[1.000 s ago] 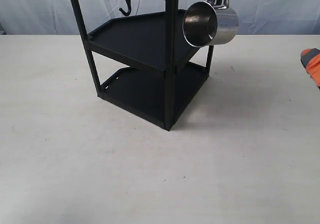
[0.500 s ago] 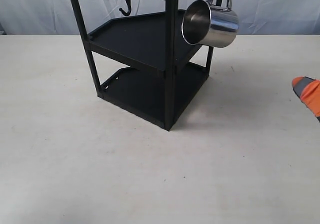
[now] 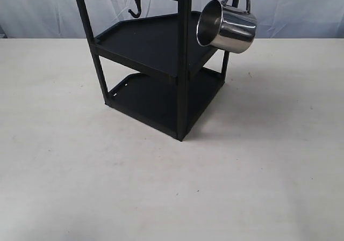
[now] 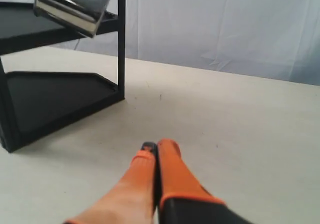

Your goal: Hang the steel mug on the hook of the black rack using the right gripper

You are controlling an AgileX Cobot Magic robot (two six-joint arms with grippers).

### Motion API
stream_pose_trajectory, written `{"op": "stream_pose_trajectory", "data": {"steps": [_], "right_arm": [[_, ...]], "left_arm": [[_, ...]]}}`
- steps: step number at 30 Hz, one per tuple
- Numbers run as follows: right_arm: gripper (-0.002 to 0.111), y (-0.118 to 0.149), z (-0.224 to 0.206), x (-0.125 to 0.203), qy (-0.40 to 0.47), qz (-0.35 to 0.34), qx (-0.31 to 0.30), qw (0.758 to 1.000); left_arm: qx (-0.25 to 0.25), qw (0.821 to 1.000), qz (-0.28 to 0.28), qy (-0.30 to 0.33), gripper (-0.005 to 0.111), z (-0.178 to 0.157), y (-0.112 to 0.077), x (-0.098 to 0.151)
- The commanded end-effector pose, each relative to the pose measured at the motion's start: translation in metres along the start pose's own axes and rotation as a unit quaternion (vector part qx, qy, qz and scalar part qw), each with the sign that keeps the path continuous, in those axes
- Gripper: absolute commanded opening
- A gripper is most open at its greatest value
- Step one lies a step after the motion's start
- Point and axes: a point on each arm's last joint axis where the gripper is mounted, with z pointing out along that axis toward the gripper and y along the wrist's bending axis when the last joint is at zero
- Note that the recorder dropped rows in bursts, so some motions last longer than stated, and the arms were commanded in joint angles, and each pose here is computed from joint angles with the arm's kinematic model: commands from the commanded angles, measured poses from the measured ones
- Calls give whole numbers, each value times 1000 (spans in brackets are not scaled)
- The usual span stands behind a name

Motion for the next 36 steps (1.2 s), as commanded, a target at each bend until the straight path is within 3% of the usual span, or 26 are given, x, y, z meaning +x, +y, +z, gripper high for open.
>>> {"op": "stream_pose_trajectory", "data": {"steps": [1,36], "right_arm": [[0,0,5,14,19,-13,6,1000],[0,0,5,16,20,-14,4,1000]], "left_arm": [[3,1000,-2,-5,0,0,0,-2],[3,1000,-2,-5,0,0,0,-2]]}}
